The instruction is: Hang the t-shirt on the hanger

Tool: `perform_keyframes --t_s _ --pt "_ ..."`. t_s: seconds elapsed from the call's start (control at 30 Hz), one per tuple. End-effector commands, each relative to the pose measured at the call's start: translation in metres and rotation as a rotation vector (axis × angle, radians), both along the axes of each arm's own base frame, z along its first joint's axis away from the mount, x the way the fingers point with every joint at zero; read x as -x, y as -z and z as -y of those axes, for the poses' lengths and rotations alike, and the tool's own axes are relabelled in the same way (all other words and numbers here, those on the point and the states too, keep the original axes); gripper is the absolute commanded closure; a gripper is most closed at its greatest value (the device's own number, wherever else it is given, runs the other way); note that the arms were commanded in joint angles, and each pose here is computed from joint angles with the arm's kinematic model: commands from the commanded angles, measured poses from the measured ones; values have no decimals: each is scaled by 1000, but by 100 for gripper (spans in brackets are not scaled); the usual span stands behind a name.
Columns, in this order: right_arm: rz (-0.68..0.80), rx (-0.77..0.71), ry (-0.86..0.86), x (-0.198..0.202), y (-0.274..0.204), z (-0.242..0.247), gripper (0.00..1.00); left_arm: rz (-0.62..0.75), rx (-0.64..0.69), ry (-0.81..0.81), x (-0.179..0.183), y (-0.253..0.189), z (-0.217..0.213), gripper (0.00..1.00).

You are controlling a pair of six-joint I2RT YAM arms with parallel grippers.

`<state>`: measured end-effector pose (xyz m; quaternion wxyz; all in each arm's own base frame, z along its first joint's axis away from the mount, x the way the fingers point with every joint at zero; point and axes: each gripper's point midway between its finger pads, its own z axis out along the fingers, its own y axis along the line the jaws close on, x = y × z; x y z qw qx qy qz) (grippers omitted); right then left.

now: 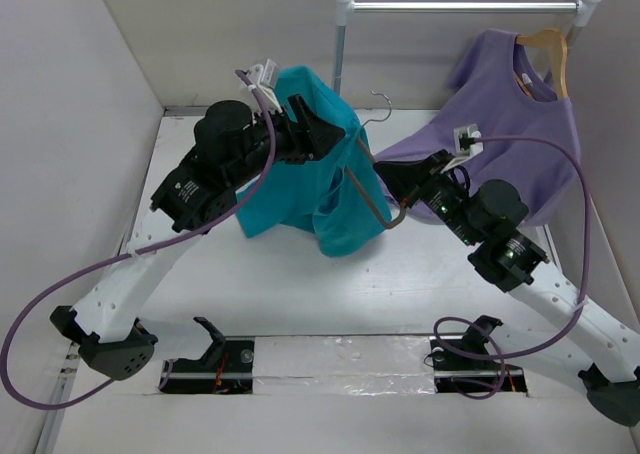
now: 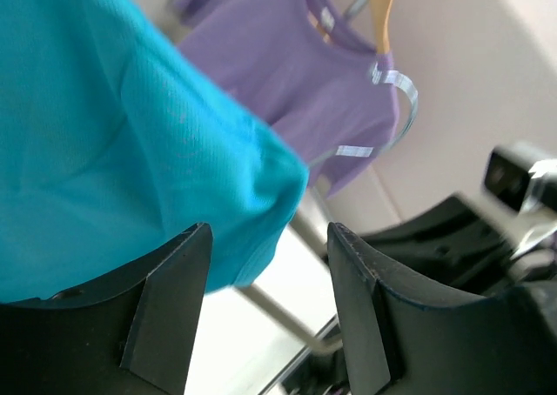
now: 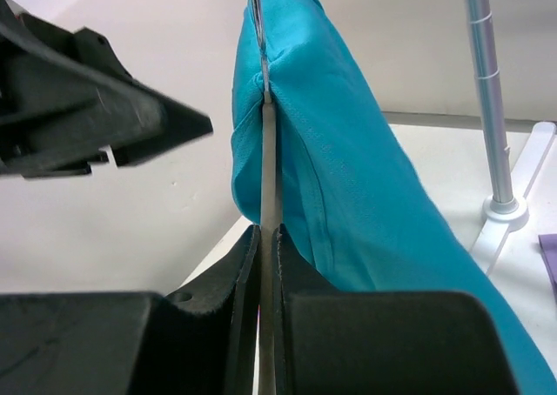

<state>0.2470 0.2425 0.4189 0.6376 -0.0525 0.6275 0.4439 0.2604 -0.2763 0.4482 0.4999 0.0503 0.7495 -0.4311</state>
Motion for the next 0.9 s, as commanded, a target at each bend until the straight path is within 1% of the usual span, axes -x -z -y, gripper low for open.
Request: perform_keyframes --t_s 0.0,0.07,0.2,0.33,0.47,0.67,0.87 --pt "104 -90 40 10 -36 14 100 48 186 -56 -6 -47 -1 48" --pt "102 -96 55 12 -33 20 100 23 252 -68 -10 -48 2 46" --pt "100 -89 55 21 -29 22 100 -16 278 -52 -20 -44 18 42" --pt "100 -76 82 22 -28 28 100 -64 271 -53 -28 -38 27 40" --pt "103 -60 79 24 -28 27 100 -111 258 -79 -36 -26 30 41" --pt "116 -31 78 23 -29 18 100 -124 314 -53 -41 -21 42 41" --pt "132 20 64 21 -30 -3 100 -136 364 -45 -43 -10 47 48"
